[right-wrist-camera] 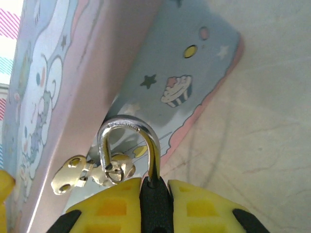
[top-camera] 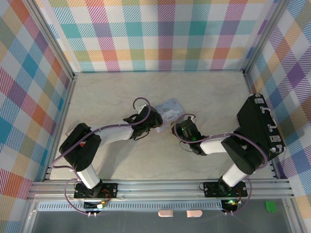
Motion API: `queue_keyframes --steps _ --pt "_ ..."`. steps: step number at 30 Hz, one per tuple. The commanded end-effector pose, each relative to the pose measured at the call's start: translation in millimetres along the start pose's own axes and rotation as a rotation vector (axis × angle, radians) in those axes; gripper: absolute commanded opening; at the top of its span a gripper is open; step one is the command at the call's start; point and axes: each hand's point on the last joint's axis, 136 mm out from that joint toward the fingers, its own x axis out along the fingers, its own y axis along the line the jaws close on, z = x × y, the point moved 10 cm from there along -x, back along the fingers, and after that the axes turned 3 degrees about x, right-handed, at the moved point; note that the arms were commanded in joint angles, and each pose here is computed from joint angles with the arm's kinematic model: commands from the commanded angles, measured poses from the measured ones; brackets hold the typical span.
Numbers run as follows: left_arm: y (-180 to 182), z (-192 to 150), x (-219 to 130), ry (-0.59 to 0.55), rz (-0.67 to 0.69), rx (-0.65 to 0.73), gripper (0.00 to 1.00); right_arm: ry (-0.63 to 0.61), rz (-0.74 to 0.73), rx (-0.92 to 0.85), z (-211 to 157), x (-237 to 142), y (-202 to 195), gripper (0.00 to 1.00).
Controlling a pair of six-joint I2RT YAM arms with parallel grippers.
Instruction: Unlock a padlock with a key
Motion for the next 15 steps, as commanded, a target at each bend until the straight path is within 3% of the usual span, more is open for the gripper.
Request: queue_keyframes --steps 1,9,15 --pt "18 -21 4 0.09 0.094 0.036 0.68 -0.048 0.093 0.039 16 -6 20 0.0" --pt "14 -16 -1 0.076 0.077 0.06 0.69 -0.043 0.034 0.003 27 -18 15 0.0" --pt "0 2 -28 0.054 -0.027 0.126 0.73 -0.035 -0.051 -0.174 39 -43 17 0.0"
